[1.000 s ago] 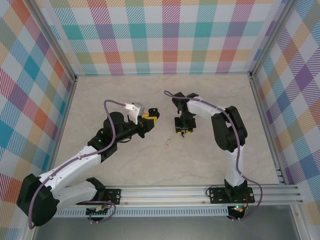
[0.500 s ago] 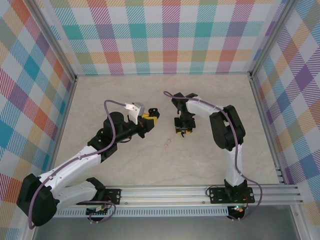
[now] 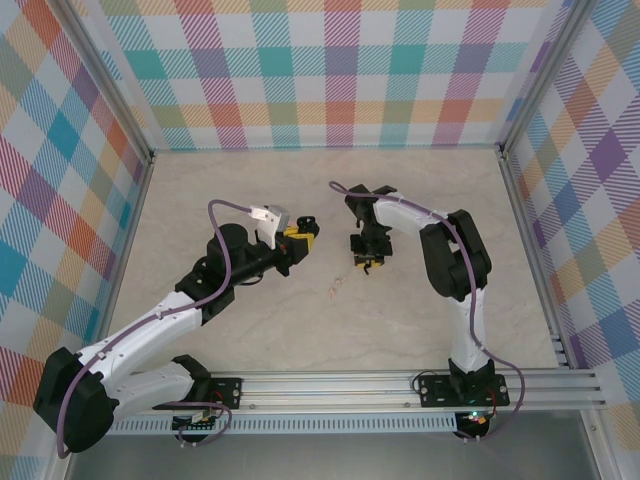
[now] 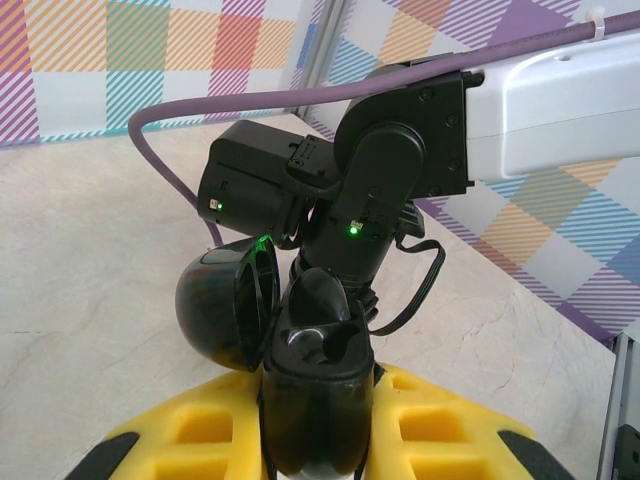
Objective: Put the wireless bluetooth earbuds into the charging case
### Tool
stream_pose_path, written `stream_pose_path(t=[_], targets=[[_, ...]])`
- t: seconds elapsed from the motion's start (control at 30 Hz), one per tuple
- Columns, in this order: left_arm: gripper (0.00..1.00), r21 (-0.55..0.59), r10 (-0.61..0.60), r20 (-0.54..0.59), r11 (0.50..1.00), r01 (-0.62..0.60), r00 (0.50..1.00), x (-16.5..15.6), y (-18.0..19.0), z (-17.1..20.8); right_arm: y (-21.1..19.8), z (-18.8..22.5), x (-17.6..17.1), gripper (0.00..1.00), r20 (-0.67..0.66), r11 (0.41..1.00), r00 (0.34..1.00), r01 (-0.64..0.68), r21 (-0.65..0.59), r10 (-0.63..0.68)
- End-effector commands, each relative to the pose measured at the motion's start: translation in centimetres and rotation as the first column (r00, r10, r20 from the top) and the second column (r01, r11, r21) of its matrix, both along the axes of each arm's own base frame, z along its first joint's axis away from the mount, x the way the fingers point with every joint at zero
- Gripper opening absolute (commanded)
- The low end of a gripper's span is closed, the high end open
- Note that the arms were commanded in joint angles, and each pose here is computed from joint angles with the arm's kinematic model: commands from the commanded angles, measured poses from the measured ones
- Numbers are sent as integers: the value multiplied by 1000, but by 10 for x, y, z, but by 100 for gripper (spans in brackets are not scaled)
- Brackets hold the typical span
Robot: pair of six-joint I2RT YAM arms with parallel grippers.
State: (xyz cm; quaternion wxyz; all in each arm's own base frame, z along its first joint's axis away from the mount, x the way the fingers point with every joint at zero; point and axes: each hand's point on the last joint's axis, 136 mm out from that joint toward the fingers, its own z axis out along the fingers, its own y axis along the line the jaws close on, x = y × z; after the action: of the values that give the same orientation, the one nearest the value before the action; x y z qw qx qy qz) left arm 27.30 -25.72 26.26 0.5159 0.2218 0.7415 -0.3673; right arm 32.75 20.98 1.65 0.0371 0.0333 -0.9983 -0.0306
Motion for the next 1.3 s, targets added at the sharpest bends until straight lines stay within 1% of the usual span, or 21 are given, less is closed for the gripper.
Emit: stream_pose_path(t=[0.0,0.17,0.3,0.47,0.6,0.77,0.87,1.03,1.27], targets=[[12,-11,-30,38,999,31,999,-8,-3,12,2,-11,2,26,-1,1000,1000,13,9,-13],[11,-10,-28,38,1000,28,999,-9,-2,11,-1,-3,3,24,22,999,999,38,25,-38],[12,-11,-26,32,1000,27,999,-8,-2,9,-2,6,5,23,53,996,996,64,65,-67],[12,-7,-19,16,1000,19,1000,-5,-3,3,1,26,11,23,113,979,987,93,183,-115],[12,-7,15,-12,1000,-15,1000,2,-3,-6,6,44,16,23,166,955,975,100,280,-151],[12,-11,63,-58,998,-64,996,15,-4,-21,15,72,16,23,211,905,960,81,417,-183],[12,-9,82,-79,996,-83,993,22,-5,-29,19,91,14,23,237,878,952,61,474,-194],[12,-8,74,-103,997,-76,992,26,-11,-41,27,127,12,23,297,824,932,4,567,-209],[12,-10,64,-112,998,-66,992,30,-16,-52,35,177,9,23,396,744,888,-98,660,-233]])
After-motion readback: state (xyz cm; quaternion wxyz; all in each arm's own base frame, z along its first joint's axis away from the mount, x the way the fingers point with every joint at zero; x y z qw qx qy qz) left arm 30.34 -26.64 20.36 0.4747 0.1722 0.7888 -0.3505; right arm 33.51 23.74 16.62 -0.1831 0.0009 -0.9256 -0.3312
